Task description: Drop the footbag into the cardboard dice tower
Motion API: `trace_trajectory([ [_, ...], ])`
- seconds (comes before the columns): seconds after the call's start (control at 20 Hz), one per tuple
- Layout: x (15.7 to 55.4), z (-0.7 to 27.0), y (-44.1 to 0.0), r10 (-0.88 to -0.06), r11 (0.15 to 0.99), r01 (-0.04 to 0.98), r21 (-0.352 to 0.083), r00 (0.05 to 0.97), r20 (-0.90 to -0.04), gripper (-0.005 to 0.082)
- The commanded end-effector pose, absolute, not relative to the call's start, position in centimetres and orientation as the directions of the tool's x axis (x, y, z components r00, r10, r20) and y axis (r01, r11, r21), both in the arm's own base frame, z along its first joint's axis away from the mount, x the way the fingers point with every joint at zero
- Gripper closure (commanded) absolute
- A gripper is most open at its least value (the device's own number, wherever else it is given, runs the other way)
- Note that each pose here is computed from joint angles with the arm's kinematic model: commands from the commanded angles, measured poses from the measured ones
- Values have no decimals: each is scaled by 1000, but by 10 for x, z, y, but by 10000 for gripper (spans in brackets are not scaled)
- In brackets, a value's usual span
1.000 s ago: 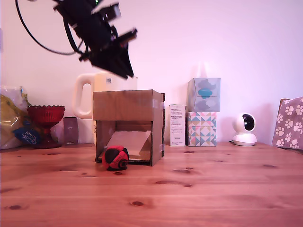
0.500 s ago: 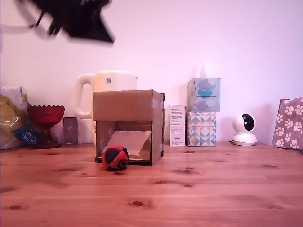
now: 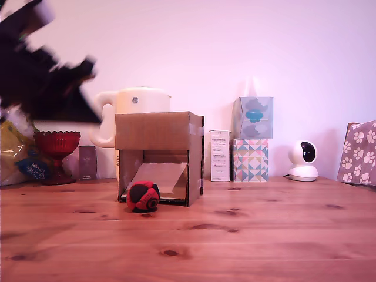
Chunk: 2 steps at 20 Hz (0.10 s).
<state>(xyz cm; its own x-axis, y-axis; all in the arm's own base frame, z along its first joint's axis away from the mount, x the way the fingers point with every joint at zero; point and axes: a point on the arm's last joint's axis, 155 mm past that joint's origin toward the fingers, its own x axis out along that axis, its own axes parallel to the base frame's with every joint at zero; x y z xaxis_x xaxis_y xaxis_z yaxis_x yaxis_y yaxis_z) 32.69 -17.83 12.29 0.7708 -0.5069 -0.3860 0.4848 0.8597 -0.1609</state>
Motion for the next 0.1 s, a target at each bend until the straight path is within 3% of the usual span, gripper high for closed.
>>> trace_trajectory([
  [0.0, 313, 116, -176, -514, 856, 482, -185, 760, -398, 793],
  [0.05, 306, 113, -176, -516, 855, 484, -187, 750, -414, 793],
])
